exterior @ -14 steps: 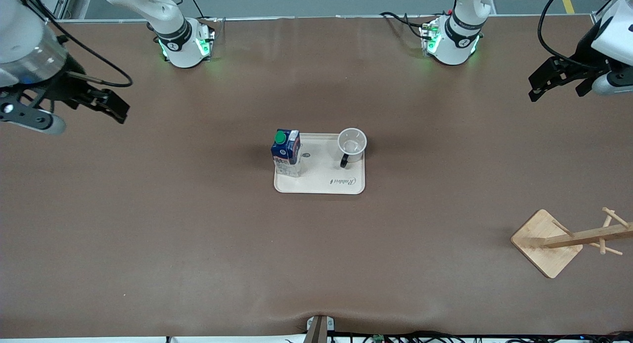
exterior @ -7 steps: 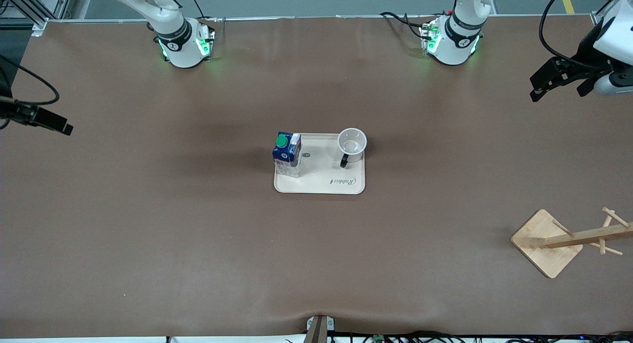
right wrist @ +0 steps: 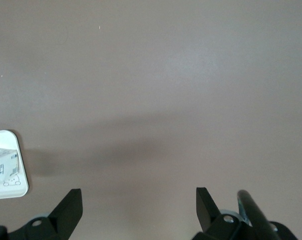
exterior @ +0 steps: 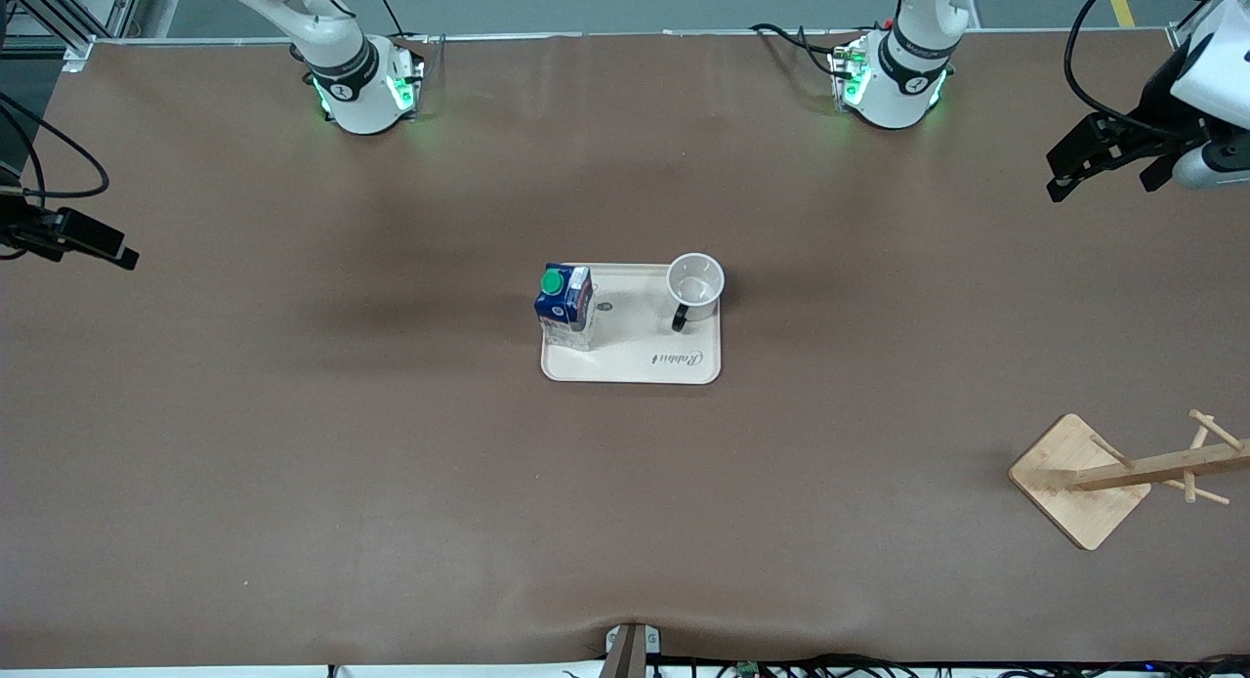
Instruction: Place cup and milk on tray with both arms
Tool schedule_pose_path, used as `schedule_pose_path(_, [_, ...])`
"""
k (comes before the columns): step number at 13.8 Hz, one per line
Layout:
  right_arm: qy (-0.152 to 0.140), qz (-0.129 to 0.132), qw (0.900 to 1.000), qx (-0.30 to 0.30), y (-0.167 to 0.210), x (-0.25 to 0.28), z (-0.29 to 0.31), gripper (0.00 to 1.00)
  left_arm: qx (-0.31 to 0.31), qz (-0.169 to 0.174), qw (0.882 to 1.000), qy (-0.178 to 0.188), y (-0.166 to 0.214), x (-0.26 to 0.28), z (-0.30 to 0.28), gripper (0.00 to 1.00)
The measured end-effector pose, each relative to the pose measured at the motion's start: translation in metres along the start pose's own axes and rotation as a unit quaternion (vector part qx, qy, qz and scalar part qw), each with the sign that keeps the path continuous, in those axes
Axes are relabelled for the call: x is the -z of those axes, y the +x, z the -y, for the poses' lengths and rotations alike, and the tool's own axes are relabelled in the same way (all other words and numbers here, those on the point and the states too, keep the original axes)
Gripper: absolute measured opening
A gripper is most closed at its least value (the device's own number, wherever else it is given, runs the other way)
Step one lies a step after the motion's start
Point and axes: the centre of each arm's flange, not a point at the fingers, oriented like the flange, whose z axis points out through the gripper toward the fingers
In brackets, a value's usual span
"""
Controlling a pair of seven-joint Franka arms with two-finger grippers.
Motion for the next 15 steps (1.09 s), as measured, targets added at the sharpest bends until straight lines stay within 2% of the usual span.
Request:
schedule_pose_path(7, [0.002, 0.0, 1.0, 0.009, -0.019, 0.029, 0.031, 1.0, 0.006, 0.001, 1.0, 0.001, 0.001, -0.001, 0.006, 1.0])
schedule_pose_path(12, [-0.009, -0.007, 0.999, -0.043, -0.014, 0.035, 0.035, 1.0, 0.011, -0.004, 1.0, 0.0, 0.003, 0.004, 0.011, 1.0])
schedule_pose_path(15, [-0.014, -0.011, 0.999, -0.044, -0.007, 0.037, 0.033, 1.0, 0.011, -0.005, 1.0, 0.0, 0.003, 0.004, 0.011, 1.0])
